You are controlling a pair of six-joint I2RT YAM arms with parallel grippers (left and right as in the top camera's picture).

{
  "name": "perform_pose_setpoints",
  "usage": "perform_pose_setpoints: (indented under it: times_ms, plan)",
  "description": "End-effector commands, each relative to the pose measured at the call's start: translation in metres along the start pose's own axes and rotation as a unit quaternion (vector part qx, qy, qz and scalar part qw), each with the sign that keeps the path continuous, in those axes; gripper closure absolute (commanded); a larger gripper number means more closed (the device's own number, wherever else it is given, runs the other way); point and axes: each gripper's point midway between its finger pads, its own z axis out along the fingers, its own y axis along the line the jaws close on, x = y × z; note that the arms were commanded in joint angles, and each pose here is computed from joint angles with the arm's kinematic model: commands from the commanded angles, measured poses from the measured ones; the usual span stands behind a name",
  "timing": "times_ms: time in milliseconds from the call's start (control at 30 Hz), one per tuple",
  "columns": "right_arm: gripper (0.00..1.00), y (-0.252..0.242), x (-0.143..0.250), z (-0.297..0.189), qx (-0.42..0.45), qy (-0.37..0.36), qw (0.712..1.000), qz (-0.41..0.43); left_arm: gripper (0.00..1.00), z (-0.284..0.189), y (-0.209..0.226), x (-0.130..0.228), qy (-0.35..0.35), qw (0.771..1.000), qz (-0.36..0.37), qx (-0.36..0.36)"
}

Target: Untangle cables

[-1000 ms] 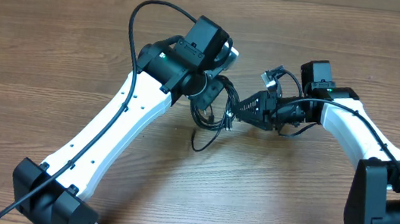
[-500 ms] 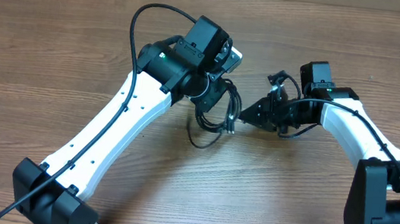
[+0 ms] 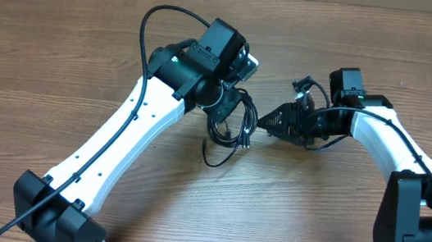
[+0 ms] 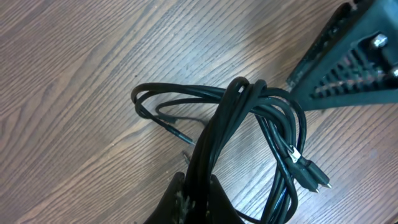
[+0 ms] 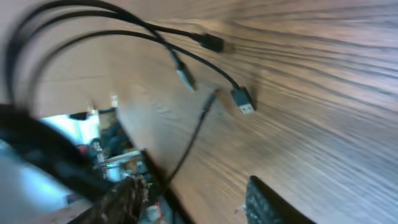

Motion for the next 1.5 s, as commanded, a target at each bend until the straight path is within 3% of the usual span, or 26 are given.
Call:
perform_pose_setpoints:
  times_ms: [0,367,567,700,833,1133,1333,1467]
  plan:
    - [0.58,0.026,-0.003,-0.008,-0.05,-0.008,0.998,-0.044,0.96,0.001,-0.001,-0.001,-0.001,1.0,0.024,0.014]
    - [0.57,0.045,-0.011,-0.016,-0.111,-0.02,0.993,-0.04,0.96,0.011,-0.048,0.01,0.009,0.976,0.146,0.162]
    - [0.4,0.031,-0.03,-0.04,-0.115,-0.049,0.987,0.102,0.96,-0.003,-0.064,0.009,-0.023,0.953,0.223,0.203]
    - [0.35,0.03,-0.031,-0.042,-0.116,-0.05,0.984,0.126,0.96,-0.003,-0.073,0.01,-0.025,0.945,0.252,0.205]
    - [0.34,0.033,-0.026,-0.037,-0.116,-0.037,0.982,0.142,0.96,-0.001,-0.082,0.01,-0.021,0.94,0.287,0.183]
    - [0.33,0.04,-0.011,-0.02,-0.106,0.001,0.977,0.182,0.96,-0.002,-0.067,-0.005,-0.003,0.946,0.322,0.031]
    - [0.34,0.042,-0.007,-0.016,-0.106,0.008,0.977,0.185,0.96,-0.033,-0.069,-0.023,-0.058,0.944,0.325,0.022]
    - [0.33,0.045,-0.004,-0.013,-0.11,0.016,0.976,0.185,0.96,-0.035,-0.071,-0.021,-0.057,0.943,0.325,0.026]
